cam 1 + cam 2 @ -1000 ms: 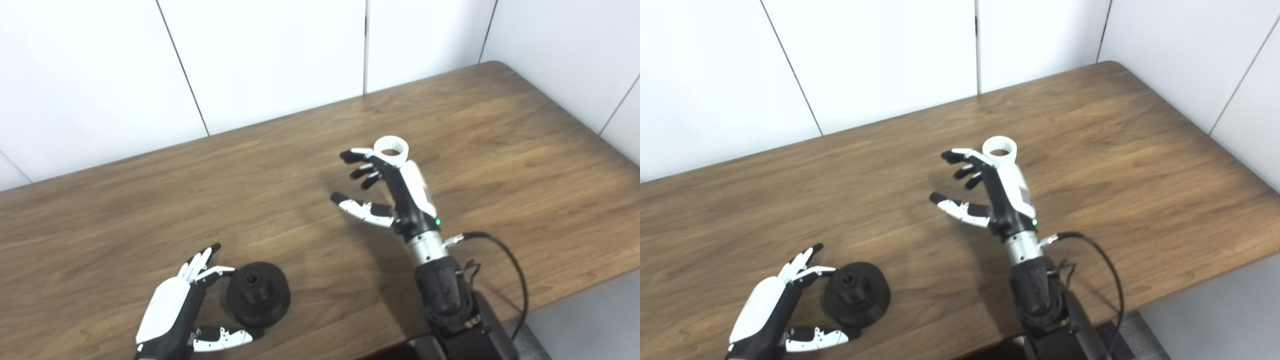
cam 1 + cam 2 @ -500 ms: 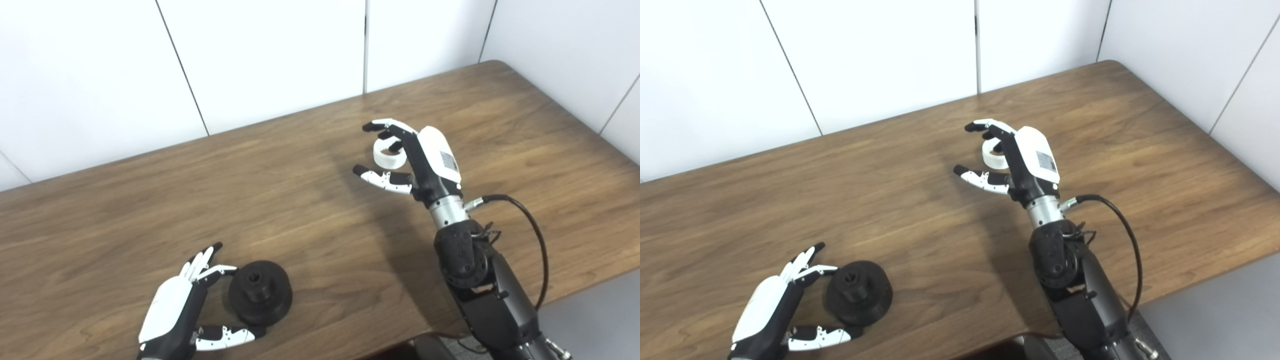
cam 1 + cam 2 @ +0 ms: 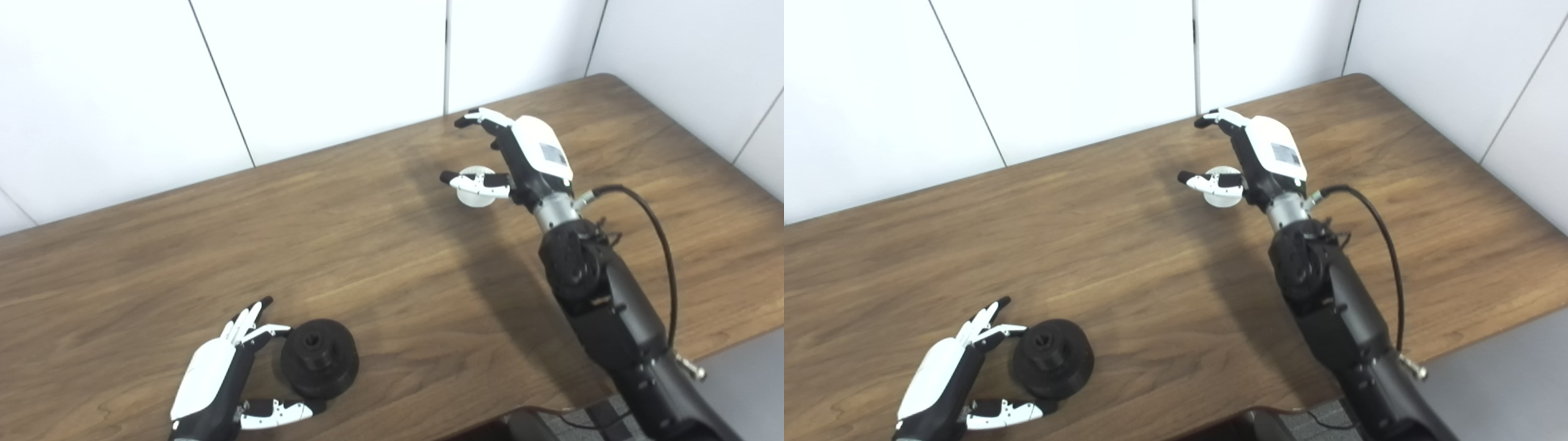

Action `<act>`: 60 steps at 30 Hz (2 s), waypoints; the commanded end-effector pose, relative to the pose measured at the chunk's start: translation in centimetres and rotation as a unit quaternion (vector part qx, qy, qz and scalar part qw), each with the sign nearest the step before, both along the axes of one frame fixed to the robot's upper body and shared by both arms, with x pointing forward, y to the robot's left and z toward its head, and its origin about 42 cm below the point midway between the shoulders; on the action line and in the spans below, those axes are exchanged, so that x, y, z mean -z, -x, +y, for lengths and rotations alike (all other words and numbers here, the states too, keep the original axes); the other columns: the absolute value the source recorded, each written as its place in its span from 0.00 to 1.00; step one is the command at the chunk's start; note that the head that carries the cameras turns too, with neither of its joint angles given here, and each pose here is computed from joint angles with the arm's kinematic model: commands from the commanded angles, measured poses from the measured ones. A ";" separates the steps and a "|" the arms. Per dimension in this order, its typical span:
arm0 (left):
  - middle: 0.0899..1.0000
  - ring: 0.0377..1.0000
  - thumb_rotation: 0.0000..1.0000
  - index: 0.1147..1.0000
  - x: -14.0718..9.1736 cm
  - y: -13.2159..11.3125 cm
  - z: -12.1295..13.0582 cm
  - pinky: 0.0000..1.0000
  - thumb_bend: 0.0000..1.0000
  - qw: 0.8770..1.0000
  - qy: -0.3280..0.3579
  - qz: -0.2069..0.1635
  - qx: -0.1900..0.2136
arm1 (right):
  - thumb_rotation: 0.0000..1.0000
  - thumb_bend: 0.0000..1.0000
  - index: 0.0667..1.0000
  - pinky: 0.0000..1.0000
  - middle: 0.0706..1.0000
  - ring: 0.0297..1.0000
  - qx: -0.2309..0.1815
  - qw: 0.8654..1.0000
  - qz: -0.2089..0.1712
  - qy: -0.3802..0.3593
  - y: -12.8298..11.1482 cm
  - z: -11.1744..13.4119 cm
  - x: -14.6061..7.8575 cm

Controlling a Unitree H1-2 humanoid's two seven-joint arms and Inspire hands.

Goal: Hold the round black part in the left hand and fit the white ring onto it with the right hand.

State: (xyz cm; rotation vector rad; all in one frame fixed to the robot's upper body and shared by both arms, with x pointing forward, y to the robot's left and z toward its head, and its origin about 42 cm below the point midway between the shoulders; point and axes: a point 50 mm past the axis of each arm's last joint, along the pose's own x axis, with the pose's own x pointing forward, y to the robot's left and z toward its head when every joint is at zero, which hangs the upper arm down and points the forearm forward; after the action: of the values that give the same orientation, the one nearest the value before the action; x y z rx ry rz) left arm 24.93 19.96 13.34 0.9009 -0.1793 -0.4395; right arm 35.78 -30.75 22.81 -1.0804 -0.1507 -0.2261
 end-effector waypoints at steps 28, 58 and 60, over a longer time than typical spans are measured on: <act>1.00 1.00 0.33 0.63 -1.5 -0.5 0.0 1.00 0.95 1.000 0.001 -0.026 0.005 | 0.68 1.00 0.96 0.97 1.00 1.00 0.021 0.982 0.183 0.035 -4.3 -3.8 0.1; 1.00 1.00 0.34 0.63 -2.0 -0.7 0.0 1.00 0.95 1.000 0.001 -0.029 0.007 | 0.35 0.80 0.61 1.00 0.96 1.00 0.016 0.992 0.121 0.042 -3.4 -2.9 1.7; 1.00 1.00 0.33 0.63 -2.0 -0.7 0.0 1.00 0.95 1.000 0.001 -0.028 0.007 | 0.32 0.79 0.58 0.99 0.93 0.98 0.016 0.993 0.110 0.035 -3.4 -2.9 1.9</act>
State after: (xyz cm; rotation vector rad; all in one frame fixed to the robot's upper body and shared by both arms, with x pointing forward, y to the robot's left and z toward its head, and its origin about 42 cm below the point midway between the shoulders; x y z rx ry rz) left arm 25.07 20.03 13.58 0.9040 -0.1693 -0.4481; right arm 38.55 -33.57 19.07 -1.1710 0.1519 -0.0835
